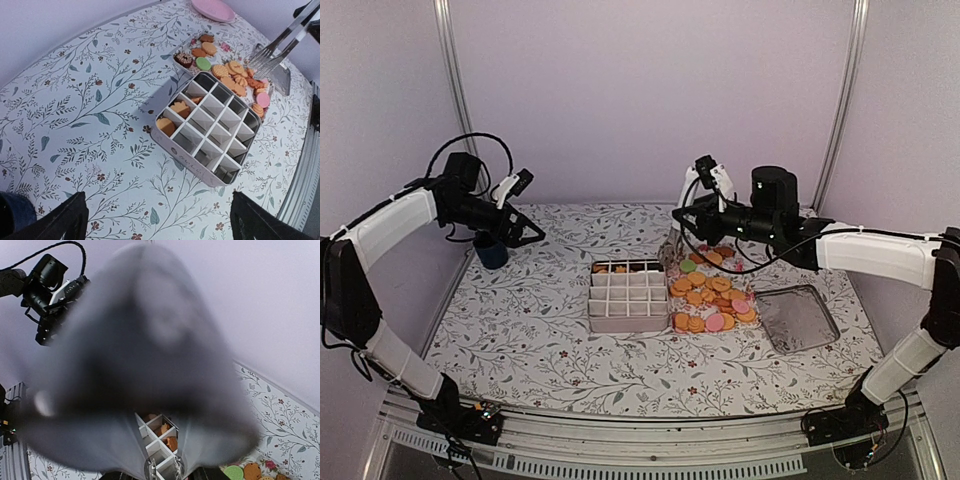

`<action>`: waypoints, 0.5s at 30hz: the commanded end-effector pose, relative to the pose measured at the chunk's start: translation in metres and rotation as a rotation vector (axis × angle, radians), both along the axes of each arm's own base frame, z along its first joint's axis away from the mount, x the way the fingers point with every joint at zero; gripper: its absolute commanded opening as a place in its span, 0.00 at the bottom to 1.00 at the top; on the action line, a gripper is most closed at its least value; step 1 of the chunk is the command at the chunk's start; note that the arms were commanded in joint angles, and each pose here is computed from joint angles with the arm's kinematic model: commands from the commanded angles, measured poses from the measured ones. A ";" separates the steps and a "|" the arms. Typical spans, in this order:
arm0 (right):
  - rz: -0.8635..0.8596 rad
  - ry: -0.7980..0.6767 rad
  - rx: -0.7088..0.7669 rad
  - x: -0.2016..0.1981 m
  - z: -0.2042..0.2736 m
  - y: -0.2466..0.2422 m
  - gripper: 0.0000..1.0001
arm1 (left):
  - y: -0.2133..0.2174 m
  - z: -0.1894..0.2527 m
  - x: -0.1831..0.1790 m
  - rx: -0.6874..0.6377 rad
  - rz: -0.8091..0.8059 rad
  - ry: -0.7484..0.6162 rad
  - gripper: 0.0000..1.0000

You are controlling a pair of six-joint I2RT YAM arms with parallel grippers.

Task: Pack the cookies
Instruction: Pass from the left arm to the right, then pick up the fake cookies from the plate.

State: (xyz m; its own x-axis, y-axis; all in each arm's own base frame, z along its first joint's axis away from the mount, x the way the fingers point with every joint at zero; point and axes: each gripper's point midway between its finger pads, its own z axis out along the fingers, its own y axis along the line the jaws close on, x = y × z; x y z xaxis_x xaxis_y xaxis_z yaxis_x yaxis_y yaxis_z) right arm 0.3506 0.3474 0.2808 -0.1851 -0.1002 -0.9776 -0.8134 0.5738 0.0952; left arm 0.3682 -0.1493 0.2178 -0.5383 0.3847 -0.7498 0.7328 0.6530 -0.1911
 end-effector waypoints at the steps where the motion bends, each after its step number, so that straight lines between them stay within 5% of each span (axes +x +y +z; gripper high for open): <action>1: -0.129 -0.066 -0.052 0.030 -0.005 -0.014 0.32 | 0.012 -0.002 0.006 0.005 0.052 -0.007 0.99; 15: -0.372 -0.082 -0.145 0.100 -0.055 -0.026 0.35 | 0.011 -0.008 0.005 -0.011 0.055 -0.002 0.99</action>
